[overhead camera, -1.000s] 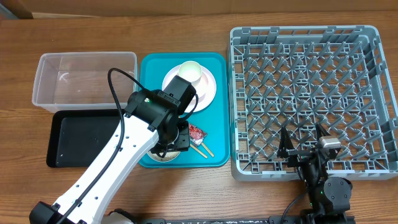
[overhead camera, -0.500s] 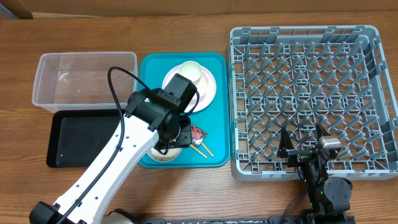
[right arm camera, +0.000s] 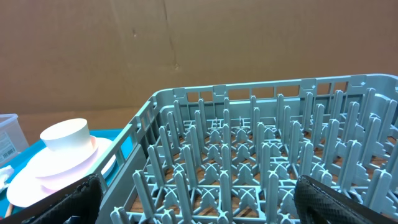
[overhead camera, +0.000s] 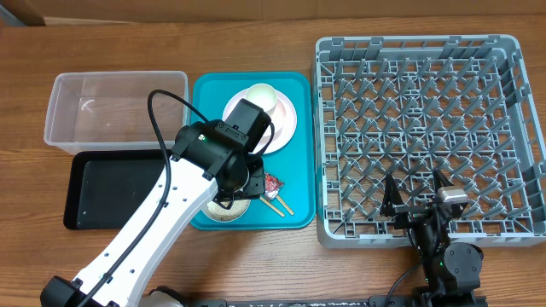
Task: Sort waste into correct bins and load items into the dishwasher
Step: 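Lower the left gripper and grasp the rim of the white rice bowl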
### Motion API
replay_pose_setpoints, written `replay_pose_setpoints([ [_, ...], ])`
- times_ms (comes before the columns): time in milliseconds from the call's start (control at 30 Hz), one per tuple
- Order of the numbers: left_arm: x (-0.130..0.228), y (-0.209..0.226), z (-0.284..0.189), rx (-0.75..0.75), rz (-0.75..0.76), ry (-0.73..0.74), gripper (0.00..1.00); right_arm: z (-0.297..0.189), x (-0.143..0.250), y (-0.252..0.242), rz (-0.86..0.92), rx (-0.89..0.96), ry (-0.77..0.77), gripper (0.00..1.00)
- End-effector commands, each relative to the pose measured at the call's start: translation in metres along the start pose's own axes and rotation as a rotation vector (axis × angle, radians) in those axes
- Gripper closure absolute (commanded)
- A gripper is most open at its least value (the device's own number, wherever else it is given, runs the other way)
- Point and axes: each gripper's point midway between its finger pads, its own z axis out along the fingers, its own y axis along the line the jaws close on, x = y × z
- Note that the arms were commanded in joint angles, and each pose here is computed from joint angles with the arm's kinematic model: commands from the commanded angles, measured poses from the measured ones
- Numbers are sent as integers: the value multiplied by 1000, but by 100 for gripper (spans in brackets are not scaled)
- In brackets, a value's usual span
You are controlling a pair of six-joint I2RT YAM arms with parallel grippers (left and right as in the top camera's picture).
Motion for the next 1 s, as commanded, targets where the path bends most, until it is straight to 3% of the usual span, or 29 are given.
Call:
replay_pose_setpoints([
  [0, -1, 1, 6, -17, -4, 3, 69, 0, 1, 0, 7, -1, -6, 0],
  [467, -19, -4, 34, -95, 26, -23, 72, 0, 1, 0, 7, -1, -6, 0],
  [567, -19, -5, 47, -130, 36, 6, 64, 0, 1, 0, 7, -1, -6, 0],
  [667, -17, -3, 62, -162, 37, 51, 63, 0, 1, 0, 7, -1, -6, 0],
  [967, -7, 6, 106, -260, 51, 194, 78, 0, 1, 0, 7, -1, -6, 0],
])
